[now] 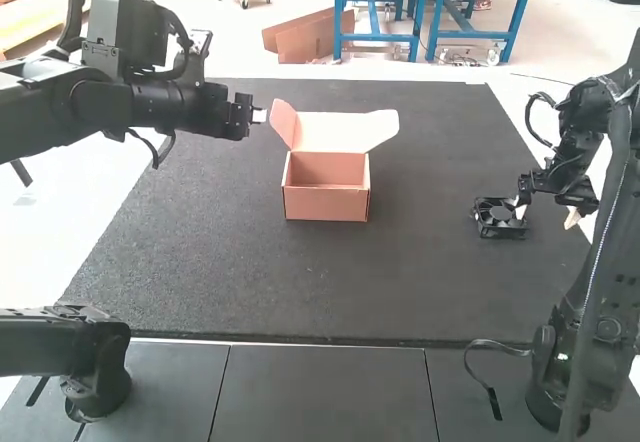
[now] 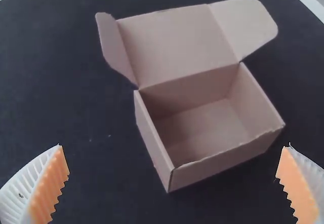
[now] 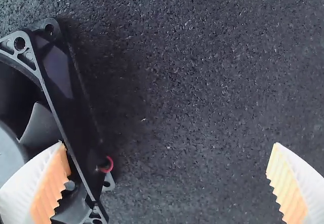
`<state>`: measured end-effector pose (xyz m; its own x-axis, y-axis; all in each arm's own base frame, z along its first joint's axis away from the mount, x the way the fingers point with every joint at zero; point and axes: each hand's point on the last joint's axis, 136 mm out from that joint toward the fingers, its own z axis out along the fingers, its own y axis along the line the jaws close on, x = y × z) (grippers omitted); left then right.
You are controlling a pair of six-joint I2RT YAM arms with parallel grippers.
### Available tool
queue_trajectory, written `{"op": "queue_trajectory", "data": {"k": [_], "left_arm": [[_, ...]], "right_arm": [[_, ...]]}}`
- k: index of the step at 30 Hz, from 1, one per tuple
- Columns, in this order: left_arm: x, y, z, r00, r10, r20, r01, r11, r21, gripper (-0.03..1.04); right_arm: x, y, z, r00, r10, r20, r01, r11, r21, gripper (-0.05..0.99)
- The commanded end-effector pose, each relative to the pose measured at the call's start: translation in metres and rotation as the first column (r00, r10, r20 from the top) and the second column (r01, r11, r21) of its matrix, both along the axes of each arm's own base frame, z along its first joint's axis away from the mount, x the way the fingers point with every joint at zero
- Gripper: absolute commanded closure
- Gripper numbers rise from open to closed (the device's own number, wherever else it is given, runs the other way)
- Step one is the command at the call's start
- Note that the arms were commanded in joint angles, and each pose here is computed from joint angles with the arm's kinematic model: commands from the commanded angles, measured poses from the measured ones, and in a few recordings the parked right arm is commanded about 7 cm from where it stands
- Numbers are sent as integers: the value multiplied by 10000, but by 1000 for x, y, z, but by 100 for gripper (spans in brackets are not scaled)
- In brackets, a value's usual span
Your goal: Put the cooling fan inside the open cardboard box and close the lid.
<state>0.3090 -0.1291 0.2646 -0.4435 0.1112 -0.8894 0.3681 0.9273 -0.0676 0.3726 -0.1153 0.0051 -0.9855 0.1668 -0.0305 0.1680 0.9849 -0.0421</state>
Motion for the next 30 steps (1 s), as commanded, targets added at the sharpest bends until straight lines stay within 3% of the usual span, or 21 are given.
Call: {"op": "queue_trajectory", "data": {"k": [1, 4, 17, 23, 27, 30], "left_arm": [[0, -4, 16, 9995, -133, 287, 140, 9996, -227, 4], [-1, -4, 16, 9995, -133, 273, 139, 9997, -222, 4], [-1, -4, 15, 9996, -134, 230, 138, 9997, -205, 4], [-2, -3, 11, 9998, -121, 133, 123, 9998, -159, 4], [-3, -2, 2, 10000, -70, -56, 69, 9999, -92, 4], [-3, 0, -8, 9997, -33, -230, 33, 10000, 7, 4]], "right_arm": [[1, 1, -7, 9998, -12, -215, 11, 10000, -64, 6], [0, 1, -10, 9995, -27, -303, 26, 10000, -39, 17], [1, 23, -20, 9999, 54, -85, -48, 9976, 697, 95], [9, 40, -13, 9992, -214, 334, 176, 9936, 1113, 95], [30, 45, 20, 9851, -672, 1581, 435, 9879, 1485, 95], [42, 57, 56, 9642, -596, 2584, 46, 9780, 2084, 95]]}}
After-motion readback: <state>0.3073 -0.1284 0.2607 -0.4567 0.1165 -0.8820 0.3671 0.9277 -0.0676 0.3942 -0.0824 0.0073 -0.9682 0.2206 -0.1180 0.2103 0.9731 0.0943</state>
